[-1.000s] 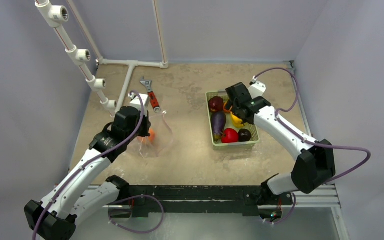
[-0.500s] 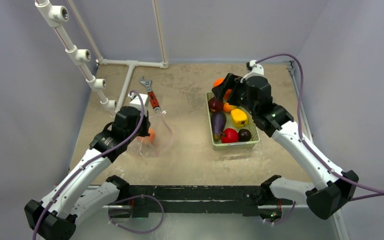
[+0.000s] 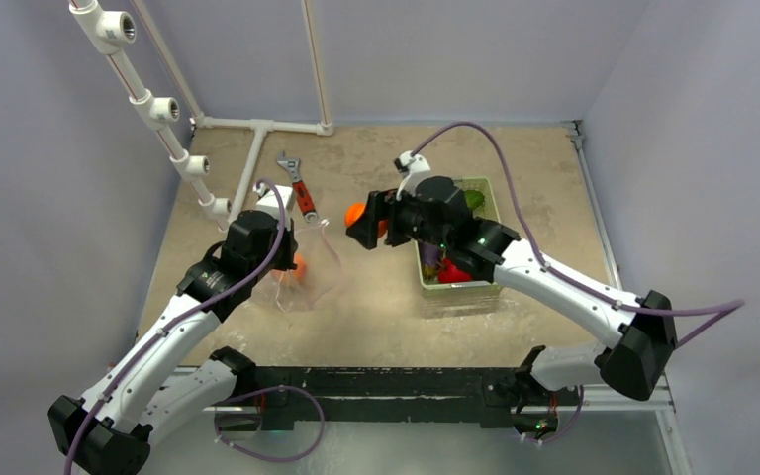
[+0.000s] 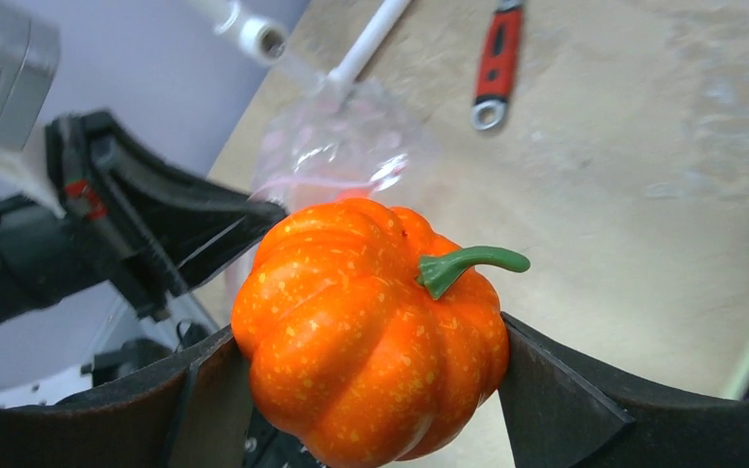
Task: Place the food in the zip-top bag and seal the zipper
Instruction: Place the fake vegetable in the zipper food storage bag.
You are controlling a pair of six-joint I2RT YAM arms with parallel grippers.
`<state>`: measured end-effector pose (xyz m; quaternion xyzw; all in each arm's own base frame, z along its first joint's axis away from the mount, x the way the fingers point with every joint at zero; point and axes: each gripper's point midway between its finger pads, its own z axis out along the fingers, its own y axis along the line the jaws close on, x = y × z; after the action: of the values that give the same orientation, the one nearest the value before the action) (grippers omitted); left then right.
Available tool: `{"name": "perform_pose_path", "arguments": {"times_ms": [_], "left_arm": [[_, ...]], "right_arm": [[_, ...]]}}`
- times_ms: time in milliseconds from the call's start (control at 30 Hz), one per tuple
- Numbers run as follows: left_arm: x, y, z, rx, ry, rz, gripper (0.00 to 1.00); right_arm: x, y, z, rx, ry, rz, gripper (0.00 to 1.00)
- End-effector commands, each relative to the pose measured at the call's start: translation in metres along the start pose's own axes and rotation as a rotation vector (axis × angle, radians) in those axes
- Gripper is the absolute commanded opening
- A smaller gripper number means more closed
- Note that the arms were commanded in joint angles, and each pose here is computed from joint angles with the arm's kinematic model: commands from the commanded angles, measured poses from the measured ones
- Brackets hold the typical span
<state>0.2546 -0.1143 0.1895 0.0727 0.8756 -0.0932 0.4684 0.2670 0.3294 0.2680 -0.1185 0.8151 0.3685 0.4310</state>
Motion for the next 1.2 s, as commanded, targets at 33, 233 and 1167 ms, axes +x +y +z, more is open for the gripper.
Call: {"name": "perform_pose_path", "arguments": {"times_ms": [33,233,1167], "left_arm": [[-0.013,-0.002,-0.003,0.008,-0.055,0.0,0.0],[-0.014,-0.001,-0.004,0.007,-0.062,-0.003,0.0],[-0.023,-0.003,-0.014,0.027,-0.117,-0.012,0.0]], "right_arm": [[0.017,0.047,0.017,-0.145,0.018,-0.048,0.17],[0.042,0.076,0.038,-0.191,0.076,-0.074,0.2],[0.075,0.085,0.097,-0.146,0.128,-0.056,0.99]]}}
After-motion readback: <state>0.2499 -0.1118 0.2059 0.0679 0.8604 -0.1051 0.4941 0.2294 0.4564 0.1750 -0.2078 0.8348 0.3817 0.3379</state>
